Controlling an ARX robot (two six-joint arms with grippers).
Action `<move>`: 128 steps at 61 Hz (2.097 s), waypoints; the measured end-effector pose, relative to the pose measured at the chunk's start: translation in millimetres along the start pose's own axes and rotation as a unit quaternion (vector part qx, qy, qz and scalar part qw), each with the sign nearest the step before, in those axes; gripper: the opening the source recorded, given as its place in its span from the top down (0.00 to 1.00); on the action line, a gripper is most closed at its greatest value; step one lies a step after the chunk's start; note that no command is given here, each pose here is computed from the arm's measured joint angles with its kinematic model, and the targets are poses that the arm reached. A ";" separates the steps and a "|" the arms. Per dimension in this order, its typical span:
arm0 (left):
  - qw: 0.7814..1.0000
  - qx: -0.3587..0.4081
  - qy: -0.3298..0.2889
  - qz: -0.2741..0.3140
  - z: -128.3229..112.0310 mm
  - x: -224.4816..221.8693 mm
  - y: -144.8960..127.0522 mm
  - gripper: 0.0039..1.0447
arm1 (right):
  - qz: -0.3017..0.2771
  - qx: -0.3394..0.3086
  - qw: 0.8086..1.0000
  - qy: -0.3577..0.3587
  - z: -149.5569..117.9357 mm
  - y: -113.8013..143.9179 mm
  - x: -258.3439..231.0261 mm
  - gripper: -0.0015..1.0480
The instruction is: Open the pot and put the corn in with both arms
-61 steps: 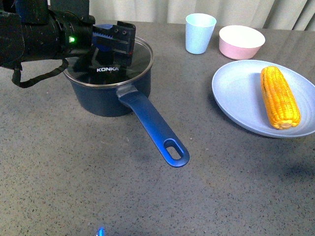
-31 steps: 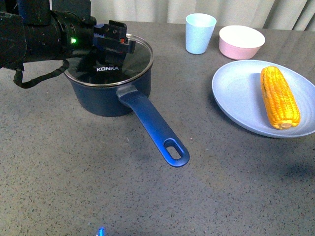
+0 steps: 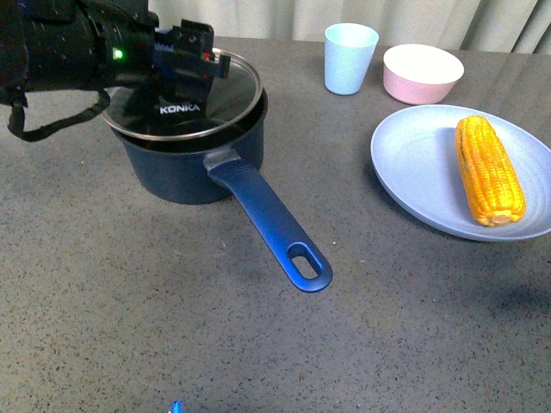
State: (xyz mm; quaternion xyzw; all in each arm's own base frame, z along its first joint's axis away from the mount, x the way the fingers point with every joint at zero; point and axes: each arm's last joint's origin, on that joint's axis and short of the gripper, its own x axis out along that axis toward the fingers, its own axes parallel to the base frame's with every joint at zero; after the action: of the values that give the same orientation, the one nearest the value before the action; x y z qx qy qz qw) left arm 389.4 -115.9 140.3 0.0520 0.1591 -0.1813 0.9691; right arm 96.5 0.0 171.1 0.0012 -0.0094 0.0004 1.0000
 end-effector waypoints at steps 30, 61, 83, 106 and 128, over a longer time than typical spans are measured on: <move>0.996 -0.023 -0.019 0.080 10.0 -34.7 76.9 0.43 | 0.000 0.000 1.000 0.000 0.0 0.0 0.0 0.09; 0.983 -0.051 0.008 0.178 -30.5 -45.5 167.2 0.43 | 0.000 0.000 1.000 0.000 0.0 0.0 0.0 0.09; 0.980 -0.060 0.013 0.190 -62.1 -53.2 175.3 0.44 | 0.000 0.000 1.000 0.000 0.0 0.0 0.0 0.09; 0.980 -0.066 0.025 0.184 -85.7 -47.6 176.6 0.44 | 0.000 0.000 1.000 0.000 0.0 0.0 0.0 0.09; 0.984 -0.064 0.030 0.164 -102.8 -40.0 167.5 0.44 | 0.000 0.000 1.000 0.000 0.0 0.0 0.0 0.09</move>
State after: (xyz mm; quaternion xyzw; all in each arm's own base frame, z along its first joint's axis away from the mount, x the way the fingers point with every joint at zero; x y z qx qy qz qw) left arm 385.9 69.3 63.5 0.0204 0.1886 -0.0073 0.9818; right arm 96.5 0.0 171.1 0.0012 -0.0094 0.0004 1.0000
